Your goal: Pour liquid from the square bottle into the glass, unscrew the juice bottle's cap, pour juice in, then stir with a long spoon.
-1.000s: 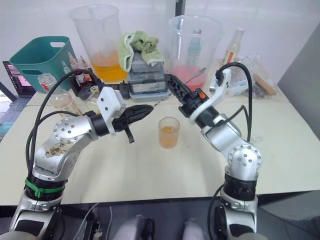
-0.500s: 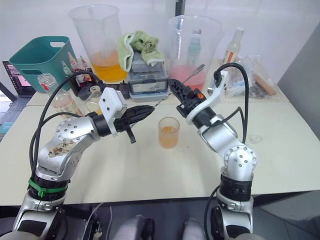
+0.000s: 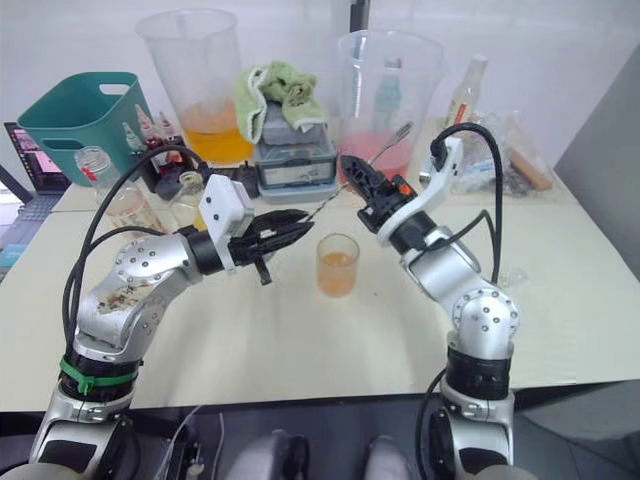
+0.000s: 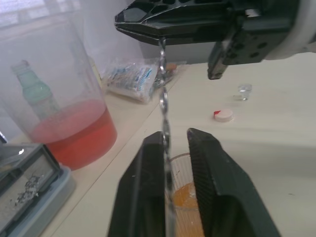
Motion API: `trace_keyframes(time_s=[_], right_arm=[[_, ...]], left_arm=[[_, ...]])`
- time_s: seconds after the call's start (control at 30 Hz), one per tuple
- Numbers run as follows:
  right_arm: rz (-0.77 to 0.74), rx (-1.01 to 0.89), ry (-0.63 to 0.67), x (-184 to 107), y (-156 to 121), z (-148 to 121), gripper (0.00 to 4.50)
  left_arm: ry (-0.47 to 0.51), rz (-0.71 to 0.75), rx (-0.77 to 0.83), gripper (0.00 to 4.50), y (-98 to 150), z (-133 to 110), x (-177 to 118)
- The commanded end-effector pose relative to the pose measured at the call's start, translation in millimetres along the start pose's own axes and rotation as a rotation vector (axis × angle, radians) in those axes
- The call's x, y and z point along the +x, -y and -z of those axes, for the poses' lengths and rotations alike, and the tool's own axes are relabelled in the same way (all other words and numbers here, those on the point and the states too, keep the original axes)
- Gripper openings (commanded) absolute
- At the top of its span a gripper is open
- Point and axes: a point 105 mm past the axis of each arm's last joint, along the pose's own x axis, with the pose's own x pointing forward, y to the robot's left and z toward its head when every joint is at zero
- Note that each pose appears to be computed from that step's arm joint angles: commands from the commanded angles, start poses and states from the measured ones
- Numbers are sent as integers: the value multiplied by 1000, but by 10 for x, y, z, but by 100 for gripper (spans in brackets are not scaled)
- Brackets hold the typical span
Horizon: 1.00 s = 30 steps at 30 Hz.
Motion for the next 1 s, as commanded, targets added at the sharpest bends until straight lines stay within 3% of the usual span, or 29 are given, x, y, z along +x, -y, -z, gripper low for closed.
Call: trace_keyframes(time_s=[0.03, 0.13, 0.23, 0.27, 0.37, 0.63, 0.77, 1.0], right_arm=[[-88, -71, 68, -18, -152, -333, 0], [-121, -159, 82, -4, -186, -590, 0], [-154, -243, 61, -5, -220, -769, 0], [-160, -280, 40, -1, -221, -799, 0], [-176, -374, -23, 21, -224, -843, 0], [-258, -573, -261, -5, -164, -560, 0], [-269, -662, -311, 20, -121, -417, 0], [-332, -773, -400, 76, -123, -87, 0]], left_arm=[[51, -45, 36, 227, -238, -216, -225], [53, -45, -60, 330, -301, -237, -347], [-7, -5, -120, 433, -240, -143, -482], [-35, 13, -134, 442, -206, -95, -526], [-83, 31, -160, 442, -163, 9, -632], [-126, 55, -225, 442, -15, 201, -697], [-149, 52, -236, 442, 131, 280, -700], [-173, 15, -231, 442, 161, 356, -726]])
